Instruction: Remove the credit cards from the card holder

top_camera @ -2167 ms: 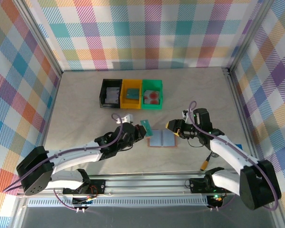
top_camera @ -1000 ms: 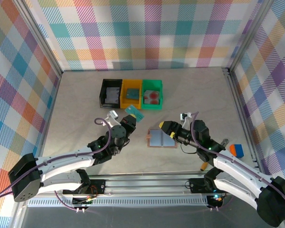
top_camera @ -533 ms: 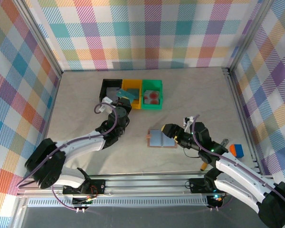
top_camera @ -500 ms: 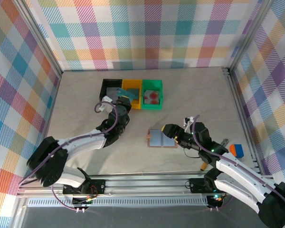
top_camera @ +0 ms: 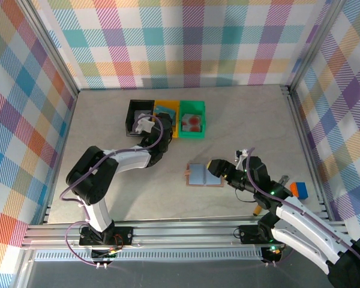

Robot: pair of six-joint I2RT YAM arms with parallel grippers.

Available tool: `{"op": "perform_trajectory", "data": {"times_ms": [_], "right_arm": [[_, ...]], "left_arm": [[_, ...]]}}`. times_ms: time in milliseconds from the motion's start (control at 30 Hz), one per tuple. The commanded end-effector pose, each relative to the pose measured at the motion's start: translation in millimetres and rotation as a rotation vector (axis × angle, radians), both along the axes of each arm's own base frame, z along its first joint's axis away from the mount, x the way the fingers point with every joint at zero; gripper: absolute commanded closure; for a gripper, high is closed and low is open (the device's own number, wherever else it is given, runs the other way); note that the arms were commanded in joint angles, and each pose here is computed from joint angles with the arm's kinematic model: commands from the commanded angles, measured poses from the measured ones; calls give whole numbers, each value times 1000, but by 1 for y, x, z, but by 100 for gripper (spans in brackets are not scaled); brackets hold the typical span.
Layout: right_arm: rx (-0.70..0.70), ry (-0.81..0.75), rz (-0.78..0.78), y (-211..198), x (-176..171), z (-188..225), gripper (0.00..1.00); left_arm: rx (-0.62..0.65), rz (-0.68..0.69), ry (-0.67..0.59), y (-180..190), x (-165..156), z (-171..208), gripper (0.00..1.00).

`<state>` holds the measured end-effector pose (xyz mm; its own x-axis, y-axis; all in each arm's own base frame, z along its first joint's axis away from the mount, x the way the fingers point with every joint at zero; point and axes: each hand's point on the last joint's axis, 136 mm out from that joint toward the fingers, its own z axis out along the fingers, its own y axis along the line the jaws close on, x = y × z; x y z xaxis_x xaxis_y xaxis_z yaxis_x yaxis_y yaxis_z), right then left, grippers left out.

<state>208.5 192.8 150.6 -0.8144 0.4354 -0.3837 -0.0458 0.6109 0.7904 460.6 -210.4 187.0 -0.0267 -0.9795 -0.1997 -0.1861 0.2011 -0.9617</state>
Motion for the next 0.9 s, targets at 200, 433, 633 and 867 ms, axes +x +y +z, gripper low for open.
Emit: {"op": "perform_trajectory", "data": {"times_ms": [200, 433, 633, 867], "right_arm": [[-16, -19, -5, -4, 2, 1, 1], [-20, -13, -1, -4, 1, -2, 1], [-23, -7, 0, -4, 0, -5, 1], [-23, -12, 0, -4, 0, -4, 1]], "left_arm": [[-65, 140, 32, 12, 21, -21, 100], [-72, 179, 93, 9, 29, -49, 100], [-72, 168, 130, 3, 33, -65, 100], [-65, 176, 173, 2, 31, -76, 100]]}}
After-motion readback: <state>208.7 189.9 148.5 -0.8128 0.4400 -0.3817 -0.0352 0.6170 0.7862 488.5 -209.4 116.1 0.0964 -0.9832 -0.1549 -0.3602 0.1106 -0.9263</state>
